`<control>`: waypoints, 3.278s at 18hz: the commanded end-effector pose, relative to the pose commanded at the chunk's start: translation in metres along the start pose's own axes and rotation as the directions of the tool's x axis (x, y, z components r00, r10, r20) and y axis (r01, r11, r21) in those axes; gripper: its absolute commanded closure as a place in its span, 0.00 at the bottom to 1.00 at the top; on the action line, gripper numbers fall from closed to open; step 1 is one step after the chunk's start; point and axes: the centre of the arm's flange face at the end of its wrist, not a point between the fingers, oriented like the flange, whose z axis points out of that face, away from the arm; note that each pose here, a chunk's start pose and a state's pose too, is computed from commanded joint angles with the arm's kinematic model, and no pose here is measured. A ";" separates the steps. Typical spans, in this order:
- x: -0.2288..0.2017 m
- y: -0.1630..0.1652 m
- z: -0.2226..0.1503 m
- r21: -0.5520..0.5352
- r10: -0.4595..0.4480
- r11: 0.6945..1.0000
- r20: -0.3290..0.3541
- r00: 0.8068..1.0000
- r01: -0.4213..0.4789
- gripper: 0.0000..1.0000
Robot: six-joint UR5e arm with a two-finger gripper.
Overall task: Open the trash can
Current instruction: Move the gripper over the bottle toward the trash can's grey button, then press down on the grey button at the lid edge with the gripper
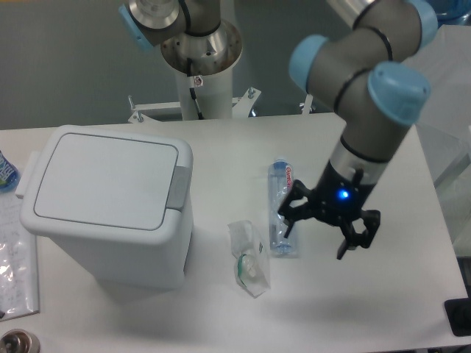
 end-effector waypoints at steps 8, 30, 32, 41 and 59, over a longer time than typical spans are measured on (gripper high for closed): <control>0.057 -0.014 -0.022 0.058 -0.096 0.994 -0.021 0.995 0.097 0.00; 0.125 0.015 -0.005 0.038 -0.098 0.994 -0.093 0.991 0.101 0.00; 0.125 0.016 -0.003 0.035 -0.096 0.994 -0.093 0.991 0.100 0.00; 0.123 0.018 0.000 0.031 -0.097 0.995 -0.091 0.991 0.100 0.00; 0.117 0.015 0.000 0.047 -0.090 0.994 -0.079 0.993 0.094 0.00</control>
